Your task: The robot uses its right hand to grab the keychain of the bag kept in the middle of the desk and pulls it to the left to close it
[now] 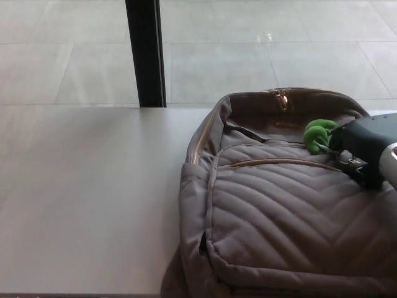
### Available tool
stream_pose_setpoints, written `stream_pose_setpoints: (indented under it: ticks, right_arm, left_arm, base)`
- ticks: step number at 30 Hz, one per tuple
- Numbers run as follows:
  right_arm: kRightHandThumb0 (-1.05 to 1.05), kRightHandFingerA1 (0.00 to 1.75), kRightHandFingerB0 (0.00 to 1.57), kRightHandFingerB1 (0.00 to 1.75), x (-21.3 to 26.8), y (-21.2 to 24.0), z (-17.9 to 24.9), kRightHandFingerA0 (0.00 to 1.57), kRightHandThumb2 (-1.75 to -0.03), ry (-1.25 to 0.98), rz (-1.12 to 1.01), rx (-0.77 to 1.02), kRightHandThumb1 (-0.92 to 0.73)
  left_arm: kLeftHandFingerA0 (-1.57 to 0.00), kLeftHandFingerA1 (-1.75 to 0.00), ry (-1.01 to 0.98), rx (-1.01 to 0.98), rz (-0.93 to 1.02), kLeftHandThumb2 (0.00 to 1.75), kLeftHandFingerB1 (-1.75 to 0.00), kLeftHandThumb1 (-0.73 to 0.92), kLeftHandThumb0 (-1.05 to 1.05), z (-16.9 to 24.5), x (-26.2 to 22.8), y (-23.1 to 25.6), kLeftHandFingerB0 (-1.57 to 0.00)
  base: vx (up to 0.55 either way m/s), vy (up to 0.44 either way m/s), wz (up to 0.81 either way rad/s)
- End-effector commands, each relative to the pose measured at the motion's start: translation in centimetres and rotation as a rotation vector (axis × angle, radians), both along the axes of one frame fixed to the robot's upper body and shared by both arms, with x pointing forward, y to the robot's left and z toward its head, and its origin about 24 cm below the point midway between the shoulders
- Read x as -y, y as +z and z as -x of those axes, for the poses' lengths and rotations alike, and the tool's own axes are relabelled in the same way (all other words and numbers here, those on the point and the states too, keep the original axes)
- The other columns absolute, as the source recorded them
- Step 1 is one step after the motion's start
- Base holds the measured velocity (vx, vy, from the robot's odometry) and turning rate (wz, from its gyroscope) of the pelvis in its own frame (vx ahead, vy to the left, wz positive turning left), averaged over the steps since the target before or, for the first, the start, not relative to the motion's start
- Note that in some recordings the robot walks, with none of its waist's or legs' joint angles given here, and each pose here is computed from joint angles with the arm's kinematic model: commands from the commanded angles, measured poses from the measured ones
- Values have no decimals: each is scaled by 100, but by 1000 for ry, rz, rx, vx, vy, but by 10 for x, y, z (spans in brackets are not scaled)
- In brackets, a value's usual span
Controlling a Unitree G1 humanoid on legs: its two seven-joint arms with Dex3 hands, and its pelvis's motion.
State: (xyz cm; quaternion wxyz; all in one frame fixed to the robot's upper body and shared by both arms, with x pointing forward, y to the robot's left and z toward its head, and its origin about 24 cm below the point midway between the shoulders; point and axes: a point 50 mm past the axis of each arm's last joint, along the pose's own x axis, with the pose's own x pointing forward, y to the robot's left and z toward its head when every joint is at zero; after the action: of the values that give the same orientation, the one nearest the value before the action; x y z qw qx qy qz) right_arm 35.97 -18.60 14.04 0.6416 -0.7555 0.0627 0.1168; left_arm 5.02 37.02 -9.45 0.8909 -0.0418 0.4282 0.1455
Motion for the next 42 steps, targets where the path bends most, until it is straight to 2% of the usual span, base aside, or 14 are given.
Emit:
stream_pose_setpoints:
  ticks: [1, 2, 4, 5, 11, 12, 14, 15, 20, 21, 22, 23, 29, 42]
  right_arm:
    - [-29, 159, 81, 74, -11, -15, 5, 82, -69, 62, 1, -33, -70]
    - [-28, 161, 76, 112, -10, -15, 6, 83, -75, 65, -14, -21, -79]
    - [-29, 157, 74, 108, -7, -13, 6, 82, -75, 67, -47, 10, -83]
    - [-29, 163, 75, 125, -5, -12, 6, 85, -75, 72, -63, 35, -82]
    - [-20, 166, 76, 122, 5, -6, 6, 85, -86, 75, -161, 149, -73]
    - [-20, 170, 72, 136, 6, -6, 7, 85, -85, 72, -174, 168, -74]
    - [-16, 175, 69, 143, 11, -5, 9, 103, -85, 74, -230, 245, -68]
    - [-19, 175, 71, 153, 13, -4, 9, 84, -84, 67, -258, 268, -72]
    - [-19, 175, 66, 154, 17, -2, 11, 82, -86, 19, -390, 334, -72]
    - [-15, 175, 65, 145, 17, -2, 12, 99, -86, 15, -421, 350, -68]
    - [-19, 175, 66, 152, 17, -2, 12, 83, -86, 16, -450, 375, -71]
    - [-20, 175, 64, 153, 18, -1, 13, 81, -86, 11, -457, 379, -73]
    - [-13, 175, 68, 154, 13, 3, 14, 84, -97, 26, -598, 470, -63]
    - [-15, 175, 67, 161, -36, 11, 13, 88, -98, 176, -745, 506, -62]
  left_arm:
    - [-45, -69, 2, 5, -27, 79, -51, 92, -95, 0, -3, 3, -37]
    - [-45, -68, 5, 4, -27, 79, -50, 92, -97, 0, -3, 2, -38]
    - [-44, -68, 7, 9, -21, 78, -50, 92, -95, 1, -3, 2, -34]
    - [-46, -68, 14, 11, -23, 77, -50, 92, -95, 1, -3, 2, -35]
    - [-50, -71, 23, 21, -13, 79, -50, 92, -99, 3, -4, 3, -33]
    - [-46, -68, 28, 16, -16, 76, -50, 92, -97, 3, -4, 2, -36]
    - [-45, -69, 16, 16, -13, 80, -50, 92, -98, 4, -3, 2, -33]
    - [-47, -69, 23, 18, -8, 78, -49, 92, -97, 4, -3, 2, -34]
    - [-53, -71, 53, 15, -4, 73, -50, 92, -97, 5, -3, 1, -38]
    - [-53, -72, 51, 13, -6, 73, -50, 92, -97, 6, -3, 1, -38]
    - [-52, -71, 50, 12, -6, 74, -50, 92, -97, 6, -3, 1, -37]
    - [-52, -72, 52, 14, -4, 74, -51, 92, -96, 6, -3, 1, -37]
    - [-49, -70, 42, 18, -3, 75, -50, 92, -97, 7, -3, 1, -35]
    - [-46, -69, 55, 29, 4, 77, -51, 92, -98, 5, -3, 2, -37]
  base:
    - [0, 0, 0]
    - [0, 0, 0]
    - [0, 0, 0]
    - [0, 0, 0]
    - [0, 0, 0]
    - [0, 0, 0]
    - [0, 0, 0]
    - [0, 0, 0]
    - [0, 0, 0]
    - [0, 0, 0]
    - [0, 0, 0]
    - [0, 0, 0]
    - [0, 0, 0]
    - [0, 0, 0]
